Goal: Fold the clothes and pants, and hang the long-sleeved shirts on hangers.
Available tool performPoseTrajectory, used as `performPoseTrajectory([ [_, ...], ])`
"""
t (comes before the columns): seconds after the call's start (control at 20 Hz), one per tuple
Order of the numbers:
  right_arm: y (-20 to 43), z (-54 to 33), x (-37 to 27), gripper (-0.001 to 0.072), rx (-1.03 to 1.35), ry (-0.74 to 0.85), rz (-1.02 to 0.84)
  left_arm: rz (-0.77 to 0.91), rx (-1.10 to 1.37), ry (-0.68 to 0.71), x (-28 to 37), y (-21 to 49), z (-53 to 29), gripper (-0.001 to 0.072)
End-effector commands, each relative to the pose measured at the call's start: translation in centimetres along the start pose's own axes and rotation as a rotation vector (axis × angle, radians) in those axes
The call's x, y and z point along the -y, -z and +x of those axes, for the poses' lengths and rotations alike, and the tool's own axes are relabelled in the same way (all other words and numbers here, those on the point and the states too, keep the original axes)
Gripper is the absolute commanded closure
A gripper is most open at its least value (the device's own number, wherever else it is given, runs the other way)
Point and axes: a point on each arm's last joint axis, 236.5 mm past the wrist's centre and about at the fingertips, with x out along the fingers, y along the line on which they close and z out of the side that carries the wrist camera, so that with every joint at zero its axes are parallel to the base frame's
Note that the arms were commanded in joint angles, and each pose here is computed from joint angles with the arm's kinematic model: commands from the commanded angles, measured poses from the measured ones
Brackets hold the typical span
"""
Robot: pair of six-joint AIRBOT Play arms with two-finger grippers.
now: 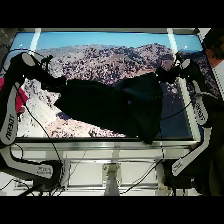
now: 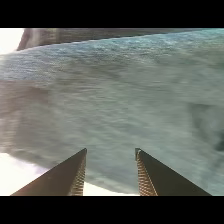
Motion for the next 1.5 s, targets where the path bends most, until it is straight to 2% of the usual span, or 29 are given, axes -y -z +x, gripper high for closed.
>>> performPoseTrajectory([
  [0.0, 0.4, -0.1, 0.2, 0.0623, -0.023, 0.008, 0.002, 0.017, -0.012, -0.162, -4.4, 0.2, -0.3, 0.0356],
  [0.1, 0.4, -0.7, -0.1, 0.0389, -0.034, 0.010, -0.010, -0.021, 0.016, -0.162, -5.9, -0.3, -0.8, 0.0358],
  [0.15, 0.2, -1.1, -0.4, 0.0304, -0.037, 0.005, -0.016, -0.064, 0.037, -0.110, -6.0, -0.6, -1.0, 0.0358],
  [0.3, -0.8, -2.4, -1.5, 0.0281, -0.024, -0.007, -0.037, -0.209, 0.109, 0.052, -6.9, -1.6, -2.4, 0.0355],
  [0.35, -1.1, -2.8, -1.8, 0.0213, -0.019, -0.011, -0.042, -0.238, 0.120, 0.067, -7.8, -1.7, -2.7, 0.0347],
  [0.4, -1.3, -3.1, -2.0, 0.0182, -0.013, -0.013, -0.045, -0.262, 0.122, 0.075, -8.5, -1.7, -2.7, 0.0327],
  [0.45, -1.5, -3.2, -2.1, 0.0182, -0.009, -0.015, -0.047, -0.285, 0.122, 0.095, -8.9, -1.7, -2.5, 0.0294],
  [0.65, -1.5, -3.3, -2.2, 0.0182, -0.009, -0.017, -0.048, -0.272, 0.080, 0.171, -8.3, -1.9, 0.1, 0.0275],
  [0.75, -1.1, -3.3, -2.1, 0.0182, -0.025, -0.014, -0.048, -0.294, 0.060, 0.191, -8.5, -2.0, 1.7, 0.0275],
  [0.95, -0.6, -3.3, -2.0, 0.0182, -0.045, -0.012, -0.048, -0.384, 0.105, 0.374, -6.1, -4.5, 3.0, 0.0275],
  [1.15, -0.4, -3.3, -2.0, 0.0183, -0.057, -0.012, -0.048, -0.431, 0.164, 0.452, -5.0, -6.6, 3.2, 0.0281],
  [1.2, -0.4, -3.3, -2.0, 0.0183, -0.056, -0.011, -0.048, -0.435, 0.172, 0.461, -4.9, -6.8, 3.0, 0.0360],
  [1.3, -0.7, -3.3, -2.0, 0.0182, -0.042, -0.009, -0.050, -0.441, 0.181, 0.498, -4.2, -7.2, 2.5, 0.0689],
  [1.4, -1.5, -3.3, -1.7, 0.0174, -0.010, 0.003, -0.057, -0.392, 0.210, 0.565, -2.7, -7.8, 1.3, 0.0696],
  [1.45, -2.0, -3.3, -1.7, 0.0090, 0.011, 0.006, -0.059, -0.371, 0.221, 0.607, -1.8, -8.0, 0.4, 0.0696],
])
